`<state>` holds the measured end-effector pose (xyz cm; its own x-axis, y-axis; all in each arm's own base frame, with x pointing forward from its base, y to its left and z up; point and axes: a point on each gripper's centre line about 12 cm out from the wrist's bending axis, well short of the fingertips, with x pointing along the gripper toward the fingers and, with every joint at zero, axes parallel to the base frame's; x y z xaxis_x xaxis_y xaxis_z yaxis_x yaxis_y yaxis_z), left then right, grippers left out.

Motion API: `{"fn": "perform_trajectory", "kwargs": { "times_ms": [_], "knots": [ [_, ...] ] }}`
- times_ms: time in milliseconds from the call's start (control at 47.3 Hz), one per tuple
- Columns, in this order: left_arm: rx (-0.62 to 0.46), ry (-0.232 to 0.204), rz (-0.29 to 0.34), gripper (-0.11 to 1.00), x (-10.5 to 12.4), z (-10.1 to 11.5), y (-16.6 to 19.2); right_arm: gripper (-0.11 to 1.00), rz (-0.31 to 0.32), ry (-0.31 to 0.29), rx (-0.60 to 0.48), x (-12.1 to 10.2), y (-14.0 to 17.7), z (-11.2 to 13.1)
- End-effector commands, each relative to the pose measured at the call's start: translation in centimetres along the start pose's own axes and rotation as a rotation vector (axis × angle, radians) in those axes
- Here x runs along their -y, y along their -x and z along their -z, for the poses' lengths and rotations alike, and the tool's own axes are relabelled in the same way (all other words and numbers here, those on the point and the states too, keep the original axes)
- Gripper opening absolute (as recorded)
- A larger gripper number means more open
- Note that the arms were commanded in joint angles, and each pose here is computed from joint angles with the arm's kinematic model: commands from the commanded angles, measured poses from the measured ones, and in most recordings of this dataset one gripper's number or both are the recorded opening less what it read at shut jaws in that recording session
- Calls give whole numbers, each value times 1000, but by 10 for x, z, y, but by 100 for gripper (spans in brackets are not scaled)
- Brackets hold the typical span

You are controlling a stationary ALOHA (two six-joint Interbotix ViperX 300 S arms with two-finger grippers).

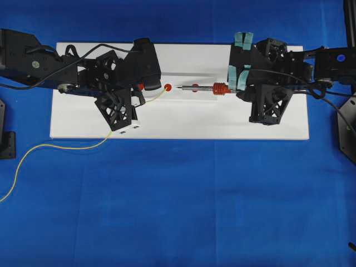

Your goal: Touch the tip of the soldering iron to the tip of the solder at the mark.

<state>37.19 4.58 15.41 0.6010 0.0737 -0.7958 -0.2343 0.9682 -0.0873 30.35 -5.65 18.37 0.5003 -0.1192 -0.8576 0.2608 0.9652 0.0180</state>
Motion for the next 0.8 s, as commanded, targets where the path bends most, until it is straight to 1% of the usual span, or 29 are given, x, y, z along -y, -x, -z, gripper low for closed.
{"fn": "perform_trajectory", "kwargs": {
  "times_ms": [0,232,402,782],
  "knots": [
    [37,-2,4,2,1,-10,6,7,-5,-1,49,-1,5,-14],
    [35,-2,4,2,1,-10,6,6,-4,-1,40,-2,-5,-19],
    [32,-2,3,2,1,-8,6,6,-3,0,23,-2,-11,-18],
    [32,-2,3,2,1,-8,6,7,-3,0,20,-2,-12,-18]
  ]
}}
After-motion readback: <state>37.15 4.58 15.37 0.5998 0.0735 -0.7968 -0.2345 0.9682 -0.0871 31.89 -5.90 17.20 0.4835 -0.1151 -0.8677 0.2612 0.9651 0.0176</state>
